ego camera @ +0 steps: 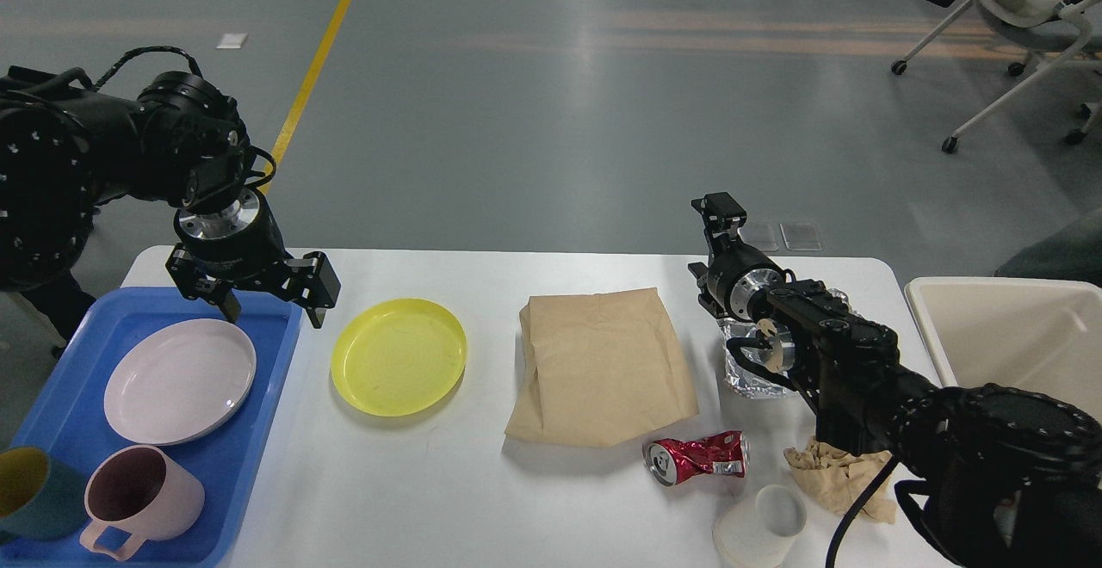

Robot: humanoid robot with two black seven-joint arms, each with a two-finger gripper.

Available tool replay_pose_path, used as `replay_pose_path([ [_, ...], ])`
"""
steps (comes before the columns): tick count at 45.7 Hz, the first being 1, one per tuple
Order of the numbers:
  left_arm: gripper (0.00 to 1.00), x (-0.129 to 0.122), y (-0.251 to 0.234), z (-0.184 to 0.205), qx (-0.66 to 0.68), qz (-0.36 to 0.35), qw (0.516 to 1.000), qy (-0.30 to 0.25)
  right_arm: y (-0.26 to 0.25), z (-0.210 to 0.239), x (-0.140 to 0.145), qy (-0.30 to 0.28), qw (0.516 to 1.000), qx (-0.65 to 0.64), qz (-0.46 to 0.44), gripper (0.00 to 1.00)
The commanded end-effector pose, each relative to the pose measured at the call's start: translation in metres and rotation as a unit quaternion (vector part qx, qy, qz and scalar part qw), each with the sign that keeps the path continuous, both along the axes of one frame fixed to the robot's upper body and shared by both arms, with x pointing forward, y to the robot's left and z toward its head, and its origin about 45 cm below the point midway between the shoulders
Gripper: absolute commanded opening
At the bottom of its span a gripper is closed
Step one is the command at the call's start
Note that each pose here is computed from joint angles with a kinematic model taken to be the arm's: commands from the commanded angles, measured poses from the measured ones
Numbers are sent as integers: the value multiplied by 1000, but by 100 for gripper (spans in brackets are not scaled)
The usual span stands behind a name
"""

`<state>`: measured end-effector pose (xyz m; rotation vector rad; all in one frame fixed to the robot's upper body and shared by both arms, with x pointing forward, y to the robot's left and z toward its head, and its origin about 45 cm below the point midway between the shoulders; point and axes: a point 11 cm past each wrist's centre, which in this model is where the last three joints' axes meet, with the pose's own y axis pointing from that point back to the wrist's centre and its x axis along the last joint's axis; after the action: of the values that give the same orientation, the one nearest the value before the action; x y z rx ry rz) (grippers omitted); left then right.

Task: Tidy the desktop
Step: 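Lift the left gripper and move it to the yellow plate's edge, then grasp the yellow plate's rim with the left gripper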

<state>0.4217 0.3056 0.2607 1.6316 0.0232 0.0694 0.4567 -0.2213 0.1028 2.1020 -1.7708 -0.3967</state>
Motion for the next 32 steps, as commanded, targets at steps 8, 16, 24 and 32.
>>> replay_pose_path([
  [8,95,-11,-14,-89,-13,-31,999,-39,0,0,0,0,1000,0,0,100],
  [16,95,-2,-2,-103,1,-1,998,-67,0,0,0,0,1000,1,0,100],
  [24,95,-1,8,-115,28,30,996,-79,0,0,0,0,1000,0,0,100],
  [32,95,-3,4,-135,24,58,994,-89,0,0,0,0,1000,0,0,100],
])
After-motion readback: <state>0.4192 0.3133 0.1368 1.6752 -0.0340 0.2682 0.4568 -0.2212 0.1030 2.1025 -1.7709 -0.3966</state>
